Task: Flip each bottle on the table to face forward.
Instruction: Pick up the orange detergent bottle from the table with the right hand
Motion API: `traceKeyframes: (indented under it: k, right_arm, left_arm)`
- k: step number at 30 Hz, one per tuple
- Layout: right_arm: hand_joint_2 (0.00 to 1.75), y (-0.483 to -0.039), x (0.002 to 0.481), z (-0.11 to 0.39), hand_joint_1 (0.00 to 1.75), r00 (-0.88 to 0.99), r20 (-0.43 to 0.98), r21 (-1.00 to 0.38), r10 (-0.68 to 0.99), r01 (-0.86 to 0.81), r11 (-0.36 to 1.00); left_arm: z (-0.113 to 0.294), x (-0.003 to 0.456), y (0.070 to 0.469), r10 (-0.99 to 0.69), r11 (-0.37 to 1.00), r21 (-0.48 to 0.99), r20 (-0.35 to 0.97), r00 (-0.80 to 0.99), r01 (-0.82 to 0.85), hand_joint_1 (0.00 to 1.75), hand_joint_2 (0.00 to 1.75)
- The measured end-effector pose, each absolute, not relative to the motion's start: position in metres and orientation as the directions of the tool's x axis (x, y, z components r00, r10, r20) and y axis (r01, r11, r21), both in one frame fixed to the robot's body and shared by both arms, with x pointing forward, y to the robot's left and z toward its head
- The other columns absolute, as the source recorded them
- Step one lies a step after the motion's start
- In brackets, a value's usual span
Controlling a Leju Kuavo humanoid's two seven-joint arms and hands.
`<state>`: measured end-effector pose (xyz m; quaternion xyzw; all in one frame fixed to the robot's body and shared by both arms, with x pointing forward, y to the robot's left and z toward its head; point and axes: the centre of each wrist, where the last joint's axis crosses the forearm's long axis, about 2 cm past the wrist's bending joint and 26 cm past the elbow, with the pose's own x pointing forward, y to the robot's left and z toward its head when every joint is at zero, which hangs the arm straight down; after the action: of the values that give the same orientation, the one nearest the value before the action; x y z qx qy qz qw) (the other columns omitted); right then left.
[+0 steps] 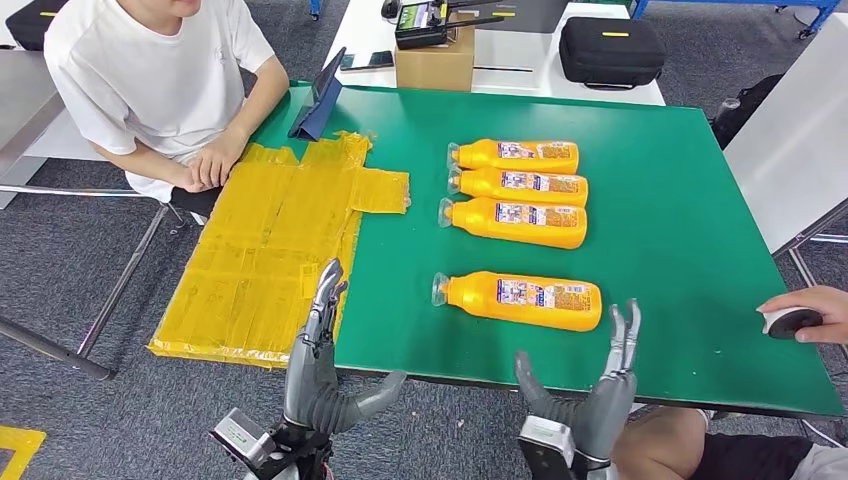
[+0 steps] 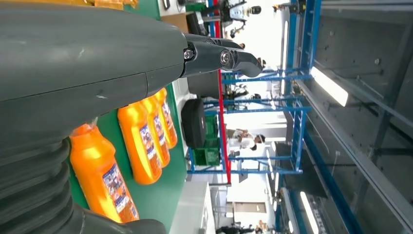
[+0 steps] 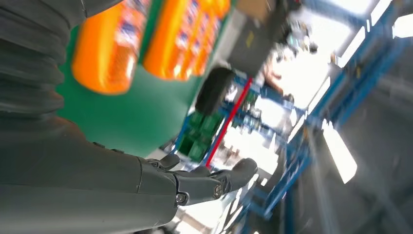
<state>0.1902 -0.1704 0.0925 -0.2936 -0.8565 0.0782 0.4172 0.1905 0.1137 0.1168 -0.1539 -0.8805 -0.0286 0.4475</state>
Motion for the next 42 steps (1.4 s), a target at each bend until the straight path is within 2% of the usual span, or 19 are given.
traceKeyframes:
  k: [3,7,13,19,22,25,34,42]
  right_arm:
    - [1.75,-0.174,0.197,0.077,0.00,-0.435,0.646,-0.523,0.627,0.346,0.779]
    - [1.75,-0.195,0.213,0.064,0.00,-0.373,0.566,-0.706,0.736,0.242,0.666]
    - [1.75,-0.225,0.235,0.066,0.00,-0.339,0.498,-0.785,0.798,0.215,0.581]
    - [1.75,-0.252,0.261,0.068,0.00,-0.287,0.362,-0.895,0.887,0.160,0.417]
    - [1.75,-0.264,0.282,0.072,0.00,-0.252,0.288,-0.934,0.924,0.139,0.329]
    - [1.75,-0.270,0.305,0.077,0.00,-0.231,0.247,-0.956,0.941,0.100,0.275]
    - [1.75,-0.272,0.344,0.084,0.00,-0.221,0.204,-0.977,0.954,0.022,0.214]
    - [1.75,-0.272,0.364,0.085,0.00,-0.249,0.230,-0.973,0.941,-0.073,0.218]
  left_arm:
    - [0.116,0.190,0.116,0.240,0.954,-0.089,0.798,-0.553,0.286,0.00,1.75]
    - [0.117,0.189,0.120,0.248,0.952,-0.092,0.794,-0.555,0.293,0.00,1.75]
    - [0.117,0.189,0.122,0.255,0.946,-0.086,0.791,-0.555,0.312,0.00,1.75]
    - [0.116,0.189,0.120,0.304,0.918,-0.098,0.796,-0.523,0.385,0.00,1.75]
    - [0.112,0.188,0.116,0.384,0.876,-0.166,0.807,-0.448,0.453,0.00,1.75]
    - [0.112,0.189,0.111,0.400,0.861,-0.168,0.807,-0.435,0.480,0.00,1.75]
    - [0.111,0.190,0.104,0.397,0.849,-0.137,0.802,-0.446,0.510,0.00,1.75]
    - [0.111,0.187,0.098,0.415,0.834,-0.139,0.796,-0.441,0.533,0.00,1.75]
